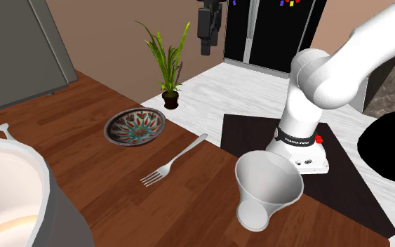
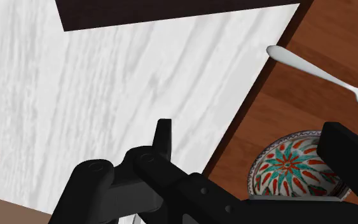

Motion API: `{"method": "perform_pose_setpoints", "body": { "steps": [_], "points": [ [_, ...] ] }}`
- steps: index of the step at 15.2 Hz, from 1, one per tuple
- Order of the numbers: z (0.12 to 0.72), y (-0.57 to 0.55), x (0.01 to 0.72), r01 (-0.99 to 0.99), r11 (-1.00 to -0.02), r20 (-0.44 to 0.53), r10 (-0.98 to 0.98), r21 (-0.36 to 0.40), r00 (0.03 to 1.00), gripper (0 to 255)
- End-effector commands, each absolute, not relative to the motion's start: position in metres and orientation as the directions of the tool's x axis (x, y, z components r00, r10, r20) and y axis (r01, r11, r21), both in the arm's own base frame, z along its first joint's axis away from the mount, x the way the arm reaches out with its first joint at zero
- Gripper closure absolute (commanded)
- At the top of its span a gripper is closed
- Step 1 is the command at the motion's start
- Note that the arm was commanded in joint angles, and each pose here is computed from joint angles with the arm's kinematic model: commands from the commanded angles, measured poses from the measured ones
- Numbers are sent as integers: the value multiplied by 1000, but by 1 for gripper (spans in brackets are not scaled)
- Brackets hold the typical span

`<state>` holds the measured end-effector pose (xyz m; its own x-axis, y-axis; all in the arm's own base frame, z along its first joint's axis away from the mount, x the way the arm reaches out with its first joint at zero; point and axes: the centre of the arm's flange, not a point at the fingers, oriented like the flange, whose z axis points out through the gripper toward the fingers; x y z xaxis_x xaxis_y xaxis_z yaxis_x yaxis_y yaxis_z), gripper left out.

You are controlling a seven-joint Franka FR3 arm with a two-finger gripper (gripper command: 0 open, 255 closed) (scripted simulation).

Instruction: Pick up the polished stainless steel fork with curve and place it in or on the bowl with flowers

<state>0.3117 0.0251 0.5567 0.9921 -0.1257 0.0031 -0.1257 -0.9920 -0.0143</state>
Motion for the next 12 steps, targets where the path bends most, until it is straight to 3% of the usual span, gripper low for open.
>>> {"method": "perform_pose_setpoints", "body": {
  "steps": [1,12],
  "points": [
    [557,25,312,-126,-992,3,-126,-14,992,0],
    [474,124,371,304,-952,24,304,-22,952,0]
  ]
}}
